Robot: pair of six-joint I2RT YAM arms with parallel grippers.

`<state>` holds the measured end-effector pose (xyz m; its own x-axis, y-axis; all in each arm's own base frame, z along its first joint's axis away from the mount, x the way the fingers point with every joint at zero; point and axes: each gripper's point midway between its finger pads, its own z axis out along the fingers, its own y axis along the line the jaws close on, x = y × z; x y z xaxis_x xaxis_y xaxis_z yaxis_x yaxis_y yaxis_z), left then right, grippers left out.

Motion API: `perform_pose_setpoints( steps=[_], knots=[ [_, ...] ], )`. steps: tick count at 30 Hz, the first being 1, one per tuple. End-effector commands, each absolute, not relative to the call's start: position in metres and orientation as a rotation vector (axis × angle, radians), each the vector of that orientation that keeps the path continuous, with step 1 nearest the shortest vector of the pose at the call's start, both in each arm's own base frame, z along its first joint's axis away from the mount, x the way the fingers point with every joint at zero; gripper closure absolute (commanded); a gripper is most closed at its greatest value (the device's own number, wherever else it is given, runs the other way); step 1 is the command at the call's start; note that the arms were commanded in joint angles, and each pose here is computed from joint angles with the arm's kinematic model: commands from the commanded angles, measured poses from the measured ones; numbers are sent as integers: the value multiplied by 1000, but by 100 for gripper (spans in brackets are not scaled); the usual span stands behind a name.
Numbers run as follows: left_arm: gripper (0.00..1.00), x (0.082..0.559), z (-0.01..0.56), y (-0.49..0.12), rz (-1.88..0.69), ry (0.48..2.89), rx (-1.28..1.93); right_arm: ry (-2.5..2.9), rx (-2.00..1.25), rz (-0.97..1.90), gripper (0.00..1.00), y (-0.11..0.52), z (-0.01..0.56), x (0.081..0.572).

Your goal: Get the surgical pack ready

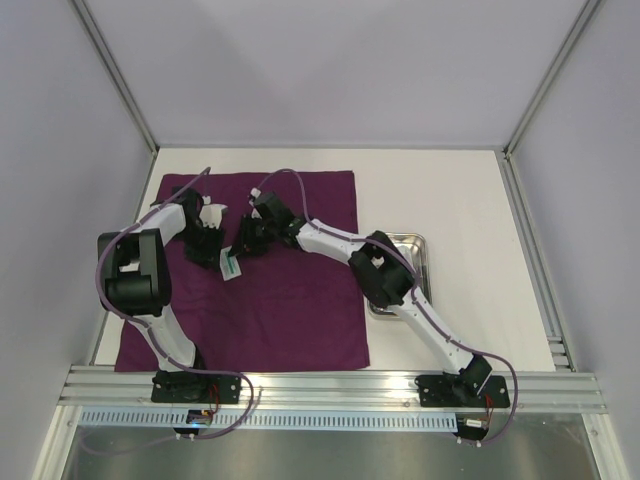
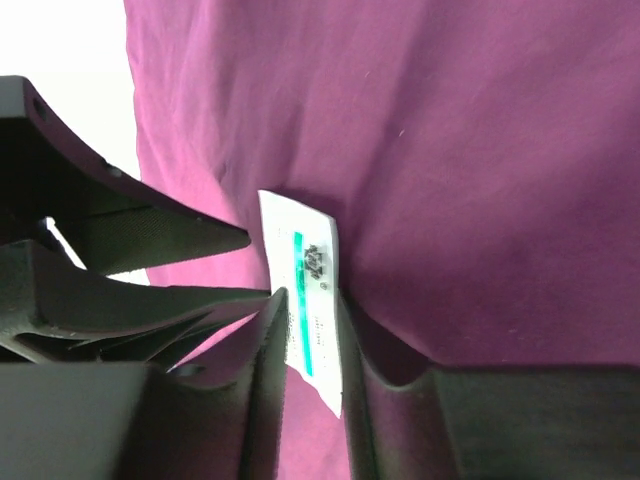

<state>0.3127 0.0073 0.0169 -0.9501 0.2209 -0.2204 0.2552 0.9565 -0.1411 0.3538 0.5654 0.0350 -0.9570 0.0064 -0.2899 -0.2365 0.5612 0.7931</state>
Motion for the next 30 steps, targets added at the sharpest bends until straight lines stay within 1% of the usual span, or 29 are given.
perform_pose_setpoints(
  steps=[1, 3, 4, 6, 7, 8, 17, 21, 28, 30],
  knots=[
    [51, 325, 6, 7, -251, 2885, 356, 2546, -219, 1431, 75, 579, 36, 338],
    [51, 324, 6, 7, -250, 2889, 355, 2545, -211, 1460, 82, 580, 39, 337],
    [51, 324, 6, 7, -247, 2889, 357, 2539, -215, 1474, 88, 582, 41, 335],
    [51, 325, 6, 8, -240, 2888, 361, 2526, -210, 1513, 93, 584, 47, 335],
    [51, 324, 5, 9, -238, 2890, 361, 2523, -208, 1527, 97, 585, 50, 334],
    [51, 324, 5, 9, -237, 2888, 363, 2517, -212, 1540, 99, 587, 52, 333],
    [51, 324, 10, 8, -236, 2881, 381, 2475, -238, 1562, 99, 584, 75, 332],
    [48, 319, 19, 7, -242, 2854, 407, 2421, -249, 1509, 100, 572, 100, 339],
    [45, 307, 48, -1, -284, 2806, 426, 2321, -221, 1475, 99, 534, 145, 356],
    [45, 304, 57, -2, -283, 2789, 435, 2291, -211, 1454, 99, 514, 160, 361]
  ],
)
